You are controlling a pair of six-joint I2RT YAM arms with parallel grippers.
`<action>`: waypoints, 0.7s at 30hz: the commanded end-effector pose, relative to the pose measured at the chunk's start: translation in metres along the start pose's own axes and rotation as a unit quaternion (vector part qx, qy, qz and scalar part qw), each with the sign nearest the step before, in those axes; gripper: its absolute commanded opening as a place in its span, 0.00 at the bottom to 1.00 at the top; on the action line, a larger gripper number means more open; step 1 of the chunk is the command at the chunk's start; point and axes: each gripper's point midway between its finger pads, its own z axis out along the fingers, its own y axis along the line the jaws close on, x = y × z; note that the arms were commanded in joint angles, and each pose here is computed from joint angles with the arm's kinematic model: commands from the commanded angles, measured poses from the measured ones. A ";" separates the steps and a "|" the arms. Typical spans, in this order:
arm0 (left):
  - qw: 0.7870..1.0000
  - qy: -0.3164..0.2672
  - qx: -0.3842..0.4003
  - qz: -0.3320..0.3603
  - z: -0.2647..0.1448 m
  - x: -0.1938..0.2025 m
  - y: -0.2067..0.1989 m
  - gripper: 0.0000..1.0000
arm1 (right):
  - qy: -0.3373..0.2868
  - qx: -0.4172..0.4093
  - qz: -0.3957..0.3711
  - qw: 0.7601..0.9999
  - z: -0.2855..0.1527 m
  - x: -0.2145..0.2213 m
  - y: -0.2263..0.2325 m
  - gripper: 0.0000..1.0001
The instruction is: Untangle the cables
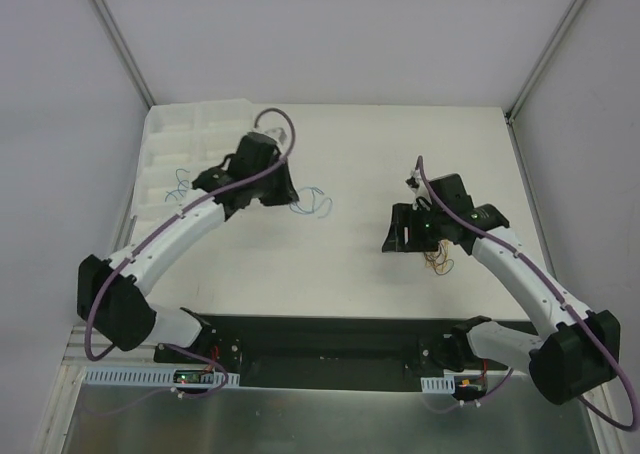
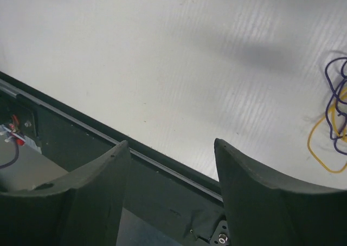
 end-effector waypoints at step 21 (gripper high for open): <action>0.844 -0.178 -0.357 -0.359 -0.144 -0.119 0.313 0.00 | 0.051 0.073 -0.006 0.996 -0.015 0.007 -0.035 0.64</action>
